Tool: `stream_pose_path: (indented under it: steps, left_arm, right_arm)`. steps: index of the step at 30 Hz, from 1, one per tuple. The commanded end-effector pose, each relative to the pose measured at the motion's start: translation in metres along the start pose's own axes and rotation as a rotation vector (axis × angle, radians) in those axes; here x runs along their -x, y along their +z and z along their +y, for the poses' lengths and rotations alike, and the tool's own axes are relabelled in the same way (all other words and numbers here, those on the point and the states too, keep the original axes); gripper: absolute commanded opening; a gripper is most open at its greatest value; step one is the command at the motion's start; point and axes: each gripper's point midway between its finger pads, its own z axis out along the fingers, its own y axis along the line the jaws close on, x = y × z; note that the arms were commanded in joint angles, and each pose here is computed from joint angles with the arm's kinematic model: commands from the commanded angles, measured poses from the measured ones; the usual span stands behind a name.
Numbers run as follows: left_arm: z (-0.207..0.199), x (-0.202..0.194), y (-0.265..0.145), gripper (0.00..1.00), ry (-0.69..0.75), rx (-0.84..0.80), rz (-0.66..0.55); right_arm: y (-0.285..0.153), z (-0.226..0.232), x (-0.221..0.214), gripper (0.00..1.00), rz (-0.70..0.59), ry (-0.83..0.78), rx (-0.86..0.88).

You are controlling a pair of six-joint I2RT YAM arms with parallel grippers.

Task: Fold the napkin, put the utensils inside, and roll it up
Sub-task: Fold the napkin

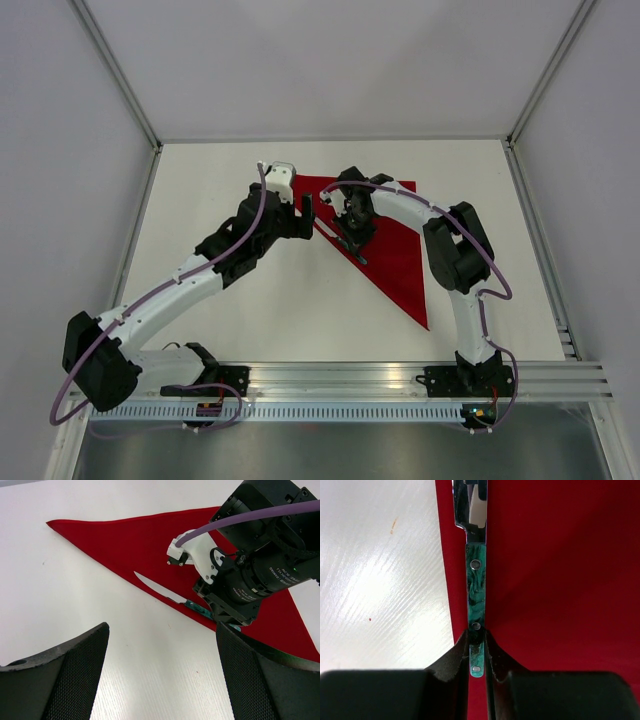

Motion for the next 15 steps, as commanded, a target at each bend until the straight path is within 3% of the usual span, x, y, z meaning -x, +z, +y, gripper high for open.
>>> stream_pose_path:
  steps: [1,11,15]
  left_arm:
    - [-0.007,0.022,0.001,0.91,-0.048,-0.02,-0.047]
    - [-0.013,0.022,0.003,0.92,-0.037,-0.054,-0.042]
    - [-0.034,0.023,0.002,0.92,-0.017,-0.176,-0.069]
  right_arm:
    - [-0.021,0.007,0.006,0.13,-0.03,0.02,0.007]
    - [-0.046,0.01,0.015,0.43,-0.075,0.012,0.024]
    - [-0.08,-0.001,0.034,0.45,-0.164,0.04,0.038]
